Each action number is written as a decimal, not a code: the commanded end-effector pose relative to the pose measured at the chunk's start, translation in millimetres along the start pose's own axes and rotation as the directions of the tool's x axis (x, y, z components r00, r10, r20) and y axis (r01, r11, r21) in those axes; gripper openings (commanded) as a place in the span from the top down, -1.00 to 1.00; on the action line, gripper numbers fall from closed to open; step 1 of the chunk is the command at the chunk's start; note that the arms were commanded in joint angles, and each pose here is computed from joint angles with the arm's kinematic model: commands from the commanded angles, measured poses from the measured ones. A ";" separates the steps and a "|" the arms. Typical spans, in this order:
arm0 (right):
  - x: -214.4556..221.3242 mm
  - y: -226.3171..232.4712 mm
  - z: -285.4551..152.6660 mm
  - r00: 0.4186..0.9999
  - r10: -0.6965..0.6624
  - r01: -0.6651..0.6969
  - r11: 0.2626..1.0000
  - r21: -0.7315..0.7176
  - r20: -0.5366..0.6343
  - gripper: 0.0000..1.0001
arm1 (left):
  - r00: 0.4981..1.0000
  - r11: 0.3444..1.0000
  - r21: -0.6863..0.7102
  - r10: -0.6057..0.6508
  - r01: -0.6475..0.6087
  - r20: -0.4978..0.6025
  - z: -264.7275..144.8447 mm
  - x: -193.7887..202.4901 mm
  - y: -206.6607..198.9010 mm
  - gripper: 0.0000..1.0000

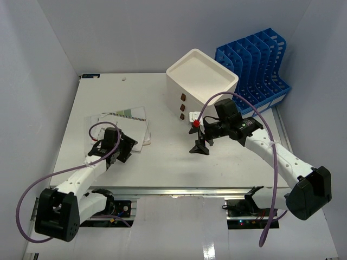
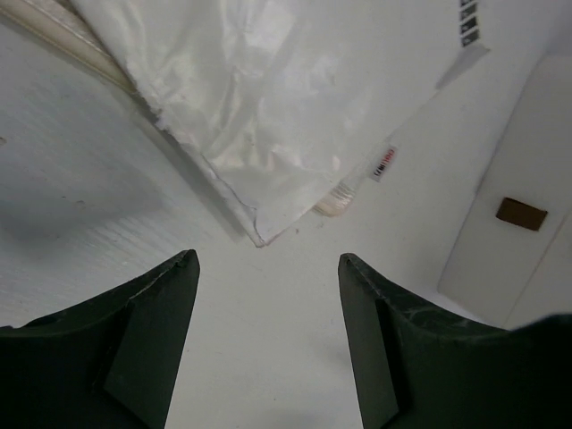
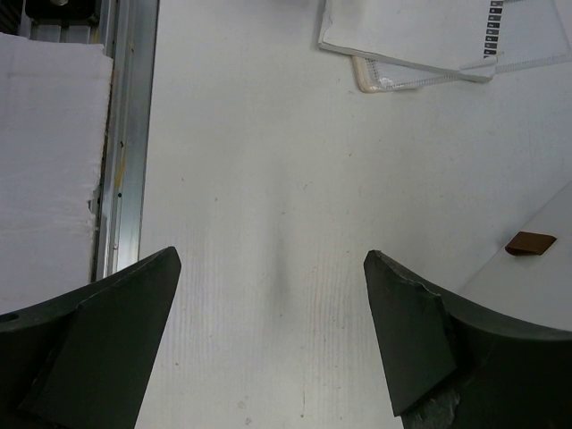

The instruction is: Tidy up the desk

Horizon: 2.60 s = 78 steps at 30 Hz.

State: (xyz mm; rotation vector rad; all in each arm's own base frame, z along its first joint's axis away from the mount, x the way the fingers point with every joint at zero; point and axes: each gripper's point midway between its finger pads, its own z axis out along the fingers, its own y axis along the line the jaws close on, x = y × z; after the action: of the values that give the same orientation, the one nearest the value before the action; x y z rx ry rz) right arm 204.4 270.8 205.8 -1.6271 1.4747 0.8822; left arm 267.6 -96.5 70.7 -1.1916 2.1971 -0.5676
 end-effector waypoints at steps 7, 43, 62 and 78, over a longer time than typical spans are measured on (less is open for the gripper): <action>-8.6 -3.2 -5.2 0.999 -0.010 0.010 1.000 0.003 0.049 -0.80 | 0.994 0.996 -0.041 -0.076 0.080 0.083 25.8 -19.0 15.2 -0.36; -30.6 -12.8 151.5 0.860 -0.477 0.510 0.804 0.305 -0.181 -0.80 | 0.976 0.867 0.497 0.071 0.042 -0.207 -19.3 41.5 -29.3 0.93; 4.4 -21.9 202.0 0.891 -0.395 0.451 0.699 0.556 -0.225 -0.09 | 0.964 0.847 0.525 0.066 0.082 -0.258 -31.4 44.3 -42.8 0.94; -8.3 2.9 180.7 0.871 -0.465 0.482 0.739 0.470 -0.162 0.85 | 0.982 0.911 0.411 0.051 0.030 -0.184 -19.2 31.4 -26.0 -0.79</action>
State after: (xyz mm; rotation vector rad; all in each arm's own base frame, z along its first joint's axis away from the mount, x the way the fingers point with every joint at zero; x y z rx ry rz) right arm 206.9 428.6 86.6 -1.5785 1.1650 0.0777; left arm 248.2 -143.9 85.5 -0.9375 2.0983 -1.2071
